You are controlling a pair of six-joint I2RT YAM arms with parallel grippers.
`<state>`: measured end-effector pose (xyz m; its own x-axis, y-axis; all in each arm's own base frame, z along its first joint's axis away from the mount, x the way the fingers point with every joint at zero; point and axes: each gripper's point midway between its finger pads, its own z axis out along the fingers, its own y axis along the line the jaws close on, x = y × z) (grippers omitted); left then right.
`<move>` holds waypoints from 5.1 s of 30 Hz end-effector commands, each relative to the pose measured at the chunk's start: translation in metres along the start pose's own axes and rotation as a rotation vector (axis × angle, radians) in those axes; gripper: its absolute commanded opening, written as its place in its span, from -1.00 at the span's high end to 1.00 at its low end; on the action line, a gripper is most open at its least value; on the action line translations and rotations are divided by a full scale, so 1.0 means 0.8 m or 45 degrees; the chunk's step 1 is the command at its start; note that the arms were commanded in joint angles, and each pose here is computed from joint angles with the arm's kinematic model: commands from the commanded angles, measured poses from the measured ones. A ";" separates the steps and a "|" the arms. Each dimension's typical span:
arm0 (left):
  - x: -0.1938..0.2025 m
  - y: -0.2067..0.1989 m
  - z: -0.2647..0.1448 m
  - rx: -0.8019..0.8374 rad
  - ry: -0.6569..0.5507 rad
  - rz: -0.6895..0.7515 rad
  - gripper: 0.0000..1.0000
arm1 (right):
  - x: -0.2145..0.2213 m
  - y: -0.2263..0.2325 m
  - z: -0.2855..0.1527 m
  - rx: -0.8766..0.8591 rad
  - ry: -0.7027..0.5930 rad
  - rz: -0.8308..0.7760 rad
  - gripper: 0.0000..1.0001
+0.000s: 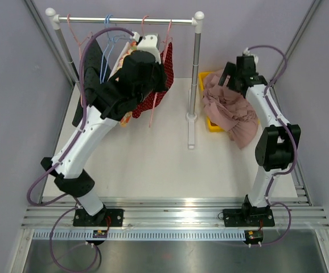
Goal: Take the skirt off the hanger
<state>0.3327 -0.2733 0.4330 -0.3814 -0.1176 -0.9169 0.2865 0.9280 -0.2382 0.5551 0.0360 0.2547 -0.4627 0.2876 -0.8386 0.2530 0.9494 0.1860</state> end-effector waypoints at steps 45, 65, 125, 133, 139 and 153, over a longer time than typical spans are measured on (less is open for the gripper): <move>-0.039 0.065 0.058 0.044 -0.095 -0.037 -0.94 | 0.241 -0.032 -0.237 -0.375 0.301 0.135 -0.99; -0.077 0.080 0.075 -0.119 -0.183 -0.102 1.00 | 0.221 -0.022 -0.269 -0.471 0.253 0.127 -0.99; -0.143 0.086 -0.139 -0.033 -0.400 -0.073 1.00 | 0.449 0.189 -0.386 -0.920 0.259 -0.251 1.00; -0.118 0.082 -0.135 0.005 -0.326 -0.060 1.00 | 0.317 0.169 -0.404 -0.716 -0.060 -0.286 1.00; -0.070 0.080 -0.111 0.029 -0.204 -0.047 1.00 | 0.125 0.121 -0.467 -0.604 -0.513 -0.260 1.00; -0.024 0.077 -0.088 0.063 -0.121 -0.070 1.00 | -0.112 0.110 -0.441 -0.325 -0.816 -0.366 1.00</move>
<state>0.2986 -0.1835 0.4332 -0.3811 -0.1458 -0.9130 0.2634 0.9295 -0.2583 0.2896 0.1475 0.5035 0.0813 0.0211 -0.9965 -0.0464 0.9988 0.0174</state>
